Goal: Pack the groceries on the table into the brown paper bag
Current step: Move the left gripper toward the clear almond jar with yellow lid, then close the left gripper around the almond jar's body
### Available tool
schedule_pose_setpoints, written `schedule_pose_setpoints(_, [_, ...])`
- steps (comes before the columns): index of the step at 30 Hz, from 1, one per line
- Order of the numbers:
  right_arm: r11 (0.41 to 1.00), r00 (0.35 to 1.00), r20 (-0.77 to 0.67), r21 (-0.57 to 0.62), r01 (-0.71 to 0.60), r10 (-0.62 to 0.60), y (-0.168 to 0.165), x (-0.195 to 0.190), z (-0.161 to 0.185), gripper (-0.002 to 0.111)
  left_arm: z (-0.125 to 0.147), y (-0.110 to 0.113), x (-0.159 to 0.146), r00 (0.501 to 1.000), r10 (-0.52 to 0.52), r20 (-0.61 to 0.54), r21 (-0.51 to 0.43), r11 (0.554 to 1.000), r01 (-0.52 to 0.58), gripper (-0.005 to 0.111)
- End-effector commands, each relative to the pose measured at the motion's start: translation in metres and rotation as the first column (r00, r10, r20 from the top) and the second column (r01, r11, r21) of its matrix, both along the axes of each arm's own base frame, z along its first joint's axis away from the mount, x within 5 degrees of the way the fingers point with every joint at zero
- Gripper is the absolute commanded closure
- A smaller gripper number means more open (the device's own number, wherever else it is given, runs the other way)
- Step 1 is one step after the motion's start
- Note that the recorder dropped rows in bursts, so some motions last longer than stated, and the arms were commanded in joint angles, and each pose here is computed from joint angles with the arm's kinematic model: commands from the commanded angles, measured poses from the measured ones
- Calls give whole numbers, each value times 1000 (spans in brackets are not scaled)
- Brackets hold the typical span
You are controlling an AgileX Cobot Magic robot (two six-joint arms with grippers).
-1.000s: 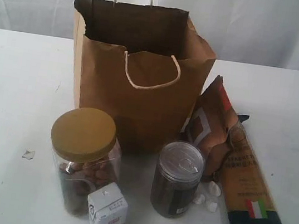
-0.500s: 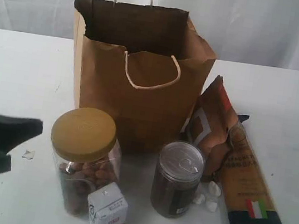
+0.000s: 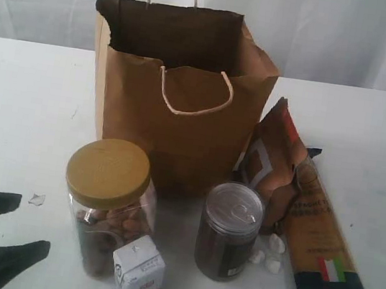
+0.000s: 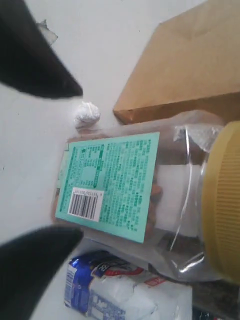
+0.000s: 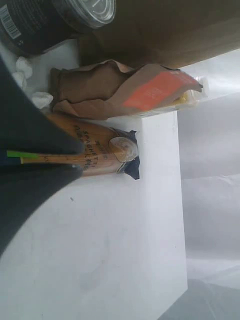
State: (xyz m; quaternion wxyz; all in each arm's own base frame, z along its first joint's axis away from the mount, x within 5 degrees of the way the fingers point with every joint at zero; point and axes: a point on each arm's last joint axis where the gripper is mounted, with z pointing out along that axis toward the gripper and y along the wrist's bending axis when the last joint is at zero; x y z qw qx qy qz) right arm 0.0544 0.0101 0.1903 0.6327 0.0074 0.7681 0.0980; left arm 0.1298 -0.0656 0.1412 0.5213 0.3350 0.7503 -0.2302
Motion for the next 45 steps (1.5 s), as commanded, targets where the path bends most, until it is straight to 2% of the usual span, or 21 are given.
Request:
schedule_pose_setpoints(1, [1000,1000,8,3,8,-8,0,0,-1,101,1,1,-2,996,49,-72,-77,996,-54,2])
schedule_pose_setpoints(7, [1000,1000,8,3,8,-8,0,0,-1,101,1,0,-2,996,45,-72,-75,996,-50,2])
schedule_pose_setpoints(10, [1000,1000,8,3,8,-8,0,0,-1,101,-1,-3,-6,997,-23,-67,-52,998,19,2])
schedule_pose_setpoints(16, [1000,1000,8,3,8,-8,0,0,-1,101,1,-1,-3,1000,-10,0,-11,1000,10,2])
schedule_pose_setpoints(22, [1000,1000,8,3,8,-8,0,0,-1,101,11,-5,15,997,-47,65,-3,999,47,2])
schedule_pose_setpoints(25, [1000,1000,8,3,8,-8,0,0,-1,101,15,-16,29,973,-173,150,101,982,159,2])
schedule_pose_setpoints(27, [1000,1000,8,3,8,-8,0,0,-1,101,15,-21,38,963,-238,128,162,963,217,2])
schedule_pose_setpoints(28, [1000,1000,8,3,8,-8,0,0,-1,101,14,-23,40,963,-248,102,162,960,230,2])
schedule_pose_setpoints(31, [1000,1000,8,3,8,-8,0,0,-1,101,15,-24,42,971,-231,57,121,967,223,2])
schedule_pose_setpoints(45, [1000,1000,8,3,8,-8,0,0,-1,101,-2,-25,47,973,-231,-1,100,968,230,2])
